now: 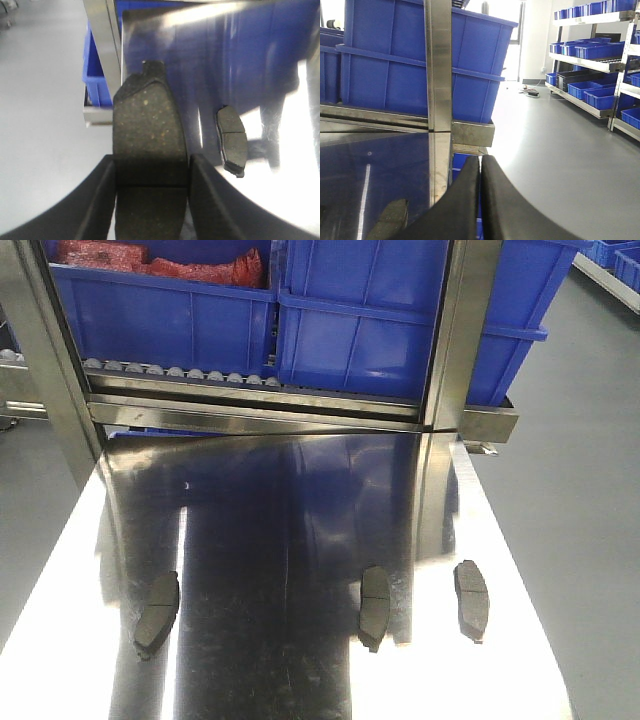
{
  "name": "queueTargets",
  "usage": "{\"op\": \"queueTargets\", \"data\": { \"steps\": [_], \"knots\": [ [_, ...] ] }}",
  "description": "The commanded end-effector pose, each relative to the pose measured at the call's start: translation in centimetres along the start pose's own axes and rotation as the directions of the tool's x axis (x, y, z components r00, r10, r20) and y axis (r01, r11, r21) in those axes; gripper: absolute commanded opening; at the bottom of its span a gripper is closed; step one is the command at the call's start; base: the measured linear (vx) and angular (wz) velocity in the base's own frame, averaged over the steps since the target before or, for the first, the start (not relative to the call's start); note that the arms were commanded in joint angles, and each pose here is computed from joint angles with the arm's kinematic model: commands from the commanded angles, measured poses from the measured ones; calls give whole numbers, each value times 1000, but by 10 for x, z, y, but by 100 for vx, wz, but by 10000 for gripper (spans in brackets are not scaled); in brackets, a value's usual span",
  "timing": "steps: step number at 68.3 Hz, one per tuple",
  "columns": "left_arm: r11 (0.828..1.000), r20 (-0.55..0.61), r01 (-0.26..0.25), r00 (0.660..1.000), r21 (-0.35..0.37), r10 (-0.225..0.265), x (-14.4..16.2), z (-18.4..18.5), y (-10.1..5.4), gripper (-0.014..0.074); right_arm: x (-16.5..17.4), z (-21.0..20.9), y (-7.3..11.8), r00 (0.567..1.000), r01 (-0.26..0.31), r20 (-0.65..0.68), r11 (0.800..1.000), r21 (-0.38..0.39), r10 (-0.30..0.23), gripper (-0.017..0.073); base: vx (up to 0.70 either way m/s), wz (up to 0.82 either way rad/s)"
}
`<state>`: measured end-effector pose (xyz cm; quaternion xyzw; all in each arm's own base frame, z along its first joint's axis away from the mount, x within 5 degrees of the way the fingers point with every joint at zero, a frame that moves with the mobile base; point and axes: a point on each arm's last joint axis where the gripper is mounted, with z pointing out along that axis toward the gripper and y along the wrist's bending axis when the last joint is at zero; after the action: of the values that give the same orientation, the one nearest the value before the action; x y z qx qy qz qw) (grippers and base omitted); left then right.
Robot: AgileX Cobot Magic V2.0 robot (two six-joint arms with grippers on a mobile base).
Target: Move and align brake pads A on conveyor
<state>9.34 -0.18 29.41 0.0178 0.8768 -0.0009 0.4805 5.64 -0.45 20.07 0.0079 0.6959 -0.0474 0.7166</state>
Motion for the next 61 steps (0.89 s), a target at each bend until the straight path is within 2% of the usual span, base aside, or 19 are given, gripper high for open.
{"op": "queueTargets", "data": {
  "steps": [1,17,61],
  "knots": [
    [1000,181,4,983,2,-5,-1,-13,-1,-7,-3,-1,0,998,15,68,1000,4,-15,-11,0,0],
    [1000,237,5,971,0,-5,18,-24,-1,-6,-3,-1,0,998,15,68,1000,4,-15,-11,0,0],
    [1000,228,4,974,1,-4,20,-26,-1,-6,-3,-1,0,998,15,69,1000,4,-15,-11,0,0]
  ]
}}
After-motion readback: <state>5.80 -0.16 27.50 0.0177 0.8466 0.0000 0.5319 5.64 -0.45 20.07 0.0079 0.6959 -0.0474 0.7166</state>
